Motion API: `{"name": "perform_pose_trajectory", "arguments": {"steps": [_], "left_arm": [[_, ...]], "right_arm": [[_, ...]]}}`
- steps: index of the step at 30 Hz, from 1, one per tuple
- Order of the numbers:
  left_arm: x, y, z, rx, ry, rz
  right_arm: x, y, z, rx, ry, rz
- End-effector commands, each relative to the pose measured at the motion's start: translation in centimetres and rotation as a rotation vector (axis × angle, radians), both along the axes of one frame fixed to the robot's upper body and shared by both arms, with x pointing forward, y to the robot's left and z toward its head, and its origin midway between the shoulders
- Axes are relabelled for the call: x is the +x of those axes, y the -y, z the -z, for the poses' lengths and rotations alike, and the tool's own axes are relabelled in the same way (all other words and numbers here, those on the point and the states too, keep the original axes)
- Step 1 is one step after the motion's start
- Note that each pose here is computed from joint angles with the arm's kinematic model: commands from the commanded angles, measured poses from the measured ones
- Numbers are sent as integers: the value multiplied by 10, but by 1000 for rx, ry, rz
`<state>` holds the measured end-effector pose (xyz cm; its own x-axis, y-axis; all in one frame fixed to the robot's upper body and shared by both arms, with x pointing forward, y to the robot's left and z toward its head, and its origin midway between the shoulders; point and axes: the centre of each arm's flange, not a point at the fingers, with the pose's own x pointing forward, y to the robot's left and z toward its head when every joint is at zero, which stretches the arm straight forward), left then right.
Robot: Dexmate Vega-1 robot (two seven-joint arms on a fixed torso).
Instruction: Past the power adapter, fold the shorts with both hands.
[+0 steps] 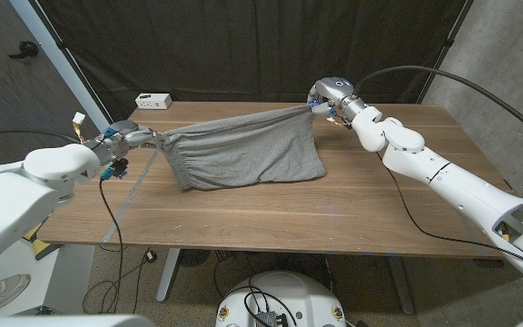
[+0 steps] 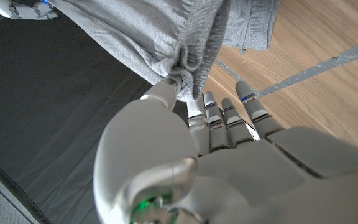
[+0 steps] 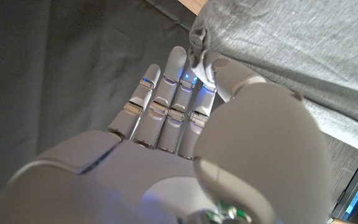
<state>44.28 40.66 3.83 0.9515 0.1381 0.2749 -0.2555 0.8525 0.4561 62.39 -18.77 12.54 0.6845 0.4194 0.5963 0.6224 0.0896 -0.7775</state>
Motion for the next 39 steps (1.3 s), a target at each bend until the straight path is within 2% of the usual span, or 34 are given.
{"name": "perform_pose_trajectory", "arguments": {"steps": [1,7,13,18,20,22,39], "left_arm": [[4,25,6,-66,48,-90],[9,34,3,-90,80,-140],[12,44,1,-136,121,-205],[17,50,1,-145,122,-243],[18,51,2,-144,118,-247],[20,52,2,-143,117,-259],[35,68,5,-134,106,-348]], "right_arm": [[23,-3,-13,0,7,1],[33,-4,-19,4,9,4],[43,-11,-26,1,12,-3],[48,-19,-28,-17,43,6],[51,-22,-29,-21,24,-2],[53,-25,-29,-30,44,13],[70,-44,-29,-58,43,27]]}}
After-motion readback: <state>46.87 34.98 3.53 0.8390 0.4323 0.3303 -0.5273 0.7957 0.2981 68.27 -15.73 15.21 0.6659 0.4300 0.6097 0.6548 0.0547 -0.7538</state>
